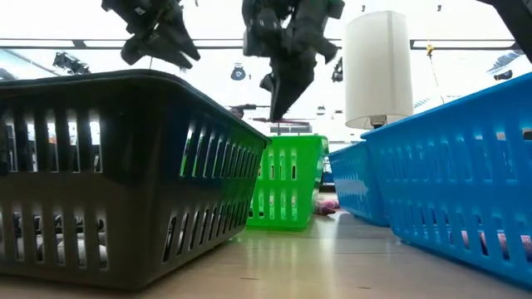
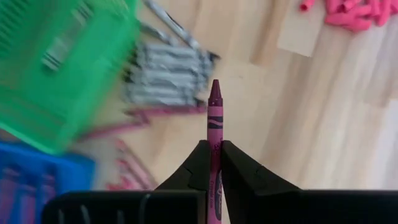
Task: Sort crayons
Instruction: Put the violet crayon into the top blue bin
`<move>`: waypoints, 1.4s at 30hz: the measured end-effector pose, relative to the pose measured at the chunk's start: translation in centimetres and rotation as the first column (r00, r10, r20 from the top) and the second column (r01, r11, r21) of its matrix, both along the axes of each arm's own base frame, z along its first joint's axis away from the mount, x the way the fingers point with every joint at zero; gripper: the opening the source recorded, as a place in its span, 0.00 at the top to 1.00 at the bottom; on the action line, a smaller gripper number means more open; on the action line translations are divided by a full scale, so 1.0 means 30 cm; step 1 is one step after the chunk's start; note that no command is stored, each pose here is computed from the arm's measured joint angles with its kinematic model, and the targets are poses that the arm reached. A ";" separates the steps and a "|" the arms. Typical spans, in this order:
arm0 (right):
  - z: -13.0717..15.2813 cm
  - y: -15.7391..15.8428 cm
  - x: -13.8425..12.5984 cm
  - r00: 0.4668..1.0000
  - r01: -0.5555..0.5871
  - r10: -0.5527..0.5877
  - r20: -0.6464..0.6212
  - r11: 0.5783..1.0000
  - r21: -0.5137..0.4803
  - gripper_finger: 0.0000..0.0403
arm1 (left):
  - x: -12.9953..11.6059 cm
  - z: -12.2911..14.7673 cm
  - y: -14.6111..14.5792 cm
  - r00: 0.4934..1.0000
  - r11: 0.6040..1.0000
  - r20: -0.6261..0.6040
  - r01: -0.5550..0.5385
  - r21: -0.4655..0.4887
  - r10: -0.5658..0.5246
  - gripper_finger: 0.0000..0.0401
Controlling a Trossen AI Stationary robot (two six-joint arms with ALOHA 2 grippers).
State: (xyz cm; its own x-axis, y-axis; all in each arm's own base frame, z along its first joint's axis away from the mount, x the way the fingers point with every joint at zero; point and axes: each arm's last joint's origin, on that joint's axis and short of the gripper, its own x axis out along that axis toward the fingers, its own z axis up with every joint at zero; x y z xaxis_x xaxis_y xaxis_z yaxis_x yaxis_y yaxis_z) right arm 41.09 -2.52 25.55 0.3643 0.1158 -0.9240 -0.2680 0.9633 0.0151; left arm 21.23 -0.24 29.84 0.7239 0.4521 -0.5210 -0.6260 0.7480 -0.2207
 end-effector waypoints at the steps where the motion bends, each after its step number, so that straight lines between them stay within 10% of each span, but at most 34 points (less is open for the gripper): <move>1: 0.013 0.003 0.002 1.000 0.030 -0.030 0.005 0.999 0.039 0.92 | 0.005 0.007 -0.002 0.999 0.999 0.000 0.032 0.040 -0.032 0.65; 8: 0.044 0.032 0.011 0.961 0.275 -0.273 -0.039 0.943 0.186 0.92 | 0.027 0.043 0.008 0.979 0.938 -0.050 0.204 0.281 -0.198 0.65; 20: 0.014 0.178 -0.048 0.808 0.564 -0.491 -0.325 0.804 0.189 0.92 | 0.029 0.041 0.011 0.927 0.833 -0.198 0.373 0.408 -0.319 0.65; 31: -0.085 0.306 -0.138 0.668 0.625 -0.419 -0.614 0.765 0.158 0.92 | 0.043 0.059 0.034 0.894 0.794 -0.147 0.443 0.415 -0.423 0.65; 42: -0.173 0.320 -0.156 0.663 0.618 -0.383 -0.643 0.765 0.182 0.92 | 0.049 0.068 0.032 0.858 0.768 -0.097 0.498 0.403 -0.505 0.65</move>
State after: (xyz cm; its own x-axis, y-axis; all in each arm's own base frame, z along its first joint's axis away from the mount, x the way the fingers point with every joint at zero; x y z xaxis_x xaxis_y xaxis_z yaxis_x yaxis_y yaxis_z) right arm 36.40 7.07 20.35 -0.0769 0.4276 -0.9007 0.4237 0.8318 0.3587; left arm 22.71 0.73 31.89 0.9132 0.1866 -0.3623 -0.1360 0.9776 0.1608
